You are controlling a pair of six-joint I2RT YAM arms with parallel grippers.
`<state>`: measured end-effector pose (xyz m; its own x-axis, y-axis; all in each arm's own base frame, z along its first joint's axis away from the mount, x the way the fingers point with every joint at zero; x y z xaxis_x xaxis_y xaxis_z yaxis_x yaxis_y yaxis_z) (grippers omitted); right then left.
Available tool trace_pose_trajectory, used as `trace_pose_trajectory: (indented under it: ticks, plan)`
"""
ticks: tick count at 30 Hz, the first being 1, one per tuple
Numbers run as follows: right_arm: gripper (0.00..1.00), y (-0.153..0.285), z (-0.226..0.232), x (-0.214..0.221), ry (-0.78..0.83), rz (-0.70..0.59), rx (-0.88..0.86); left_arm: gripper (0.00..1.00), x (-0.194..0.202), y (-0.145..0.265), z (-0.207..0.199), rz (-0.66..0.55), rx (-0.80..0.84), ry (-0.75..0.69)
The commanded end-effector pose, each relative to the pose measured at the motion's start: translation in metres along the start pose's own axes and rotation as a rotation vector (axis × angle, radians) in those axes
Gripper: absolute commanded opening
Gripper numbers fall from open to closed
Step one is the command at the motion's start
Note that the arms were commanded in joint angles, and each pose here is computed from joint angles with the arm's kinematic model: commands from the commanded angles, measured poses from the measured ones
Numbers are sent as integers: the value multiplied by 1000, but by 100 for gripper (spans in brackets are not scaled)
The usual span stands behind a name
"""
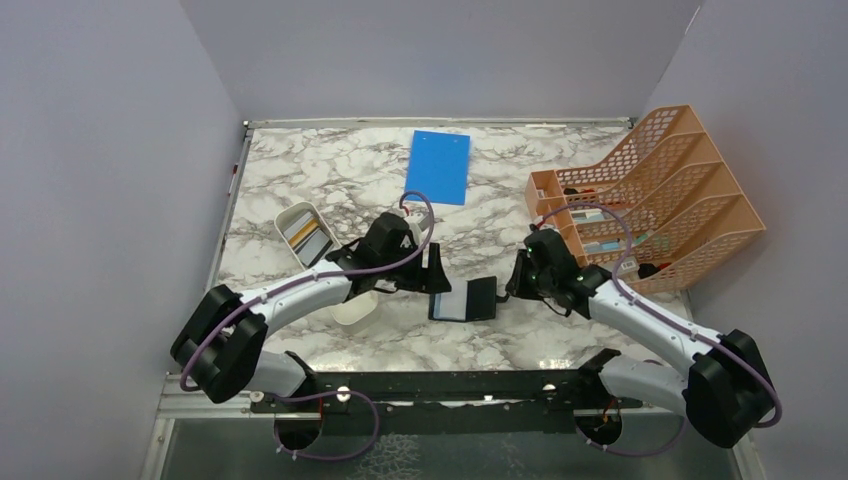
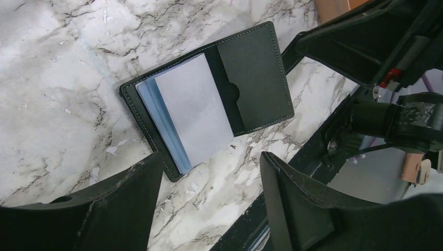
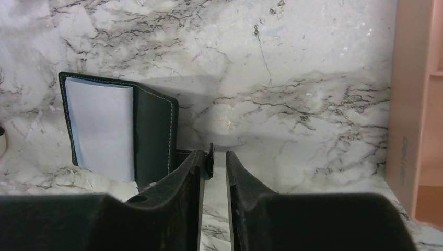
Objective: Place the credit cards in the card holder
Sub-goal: Open the card holder at the center of the board.
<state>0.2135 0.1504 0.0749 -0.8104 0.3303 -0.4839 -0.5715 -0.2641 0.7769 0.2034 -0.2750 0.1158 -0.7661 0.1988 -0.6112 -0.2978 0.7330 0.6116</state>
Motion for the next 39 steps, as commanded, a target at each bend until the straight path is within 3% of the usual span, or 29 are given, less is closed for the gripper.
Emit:
trace_pose_trajectory:
  ticks: [1, 5, 10, 19, 26, 32, 39]
  plan:
    - [32, 22, 13, -13, 2, -22, -31, 68, 4, -10, 0, -4, 11, -1]
    - [39, 44, 29, -21, 13, -3, -81, 64, 5, -12, -8, -11, 46, -13]
    - [38, 63, 70, -15, 4, 77, -315, 60, 5, -15, -15, -21, 71, -8]
    - [34, 70, 112, 6, -63, 150, -563, 55, -1, -13, -12, -51, 38, 3]
    - [30, 35, 120, 34, 23, 138, -457, 56, -8, -6, 3, -100, -82, 33]
    - [29, -4, 71, 36, 39, 74, -173, 56, -9, -2, 6, -84, -116, 26]
    - [27, -19, 34, 60, 32, 92, -94, 57, -3, -9, 1, -57, -67, 30]
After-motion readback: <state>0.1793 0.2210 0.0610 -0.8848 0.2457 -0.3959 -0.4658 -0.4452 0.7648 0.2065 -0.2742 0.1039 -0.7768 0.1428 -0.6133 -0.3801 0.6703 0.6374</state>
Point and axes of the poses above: each gripper's point midway between its finger pads, its own y axis back along the fingers, its own z axis along the line the jaws close on, x = y × z, the point moved 2 cm from there along y, back along the fingers, and after that the axes turned 11 degrees about -y, right-handed, at the moved point
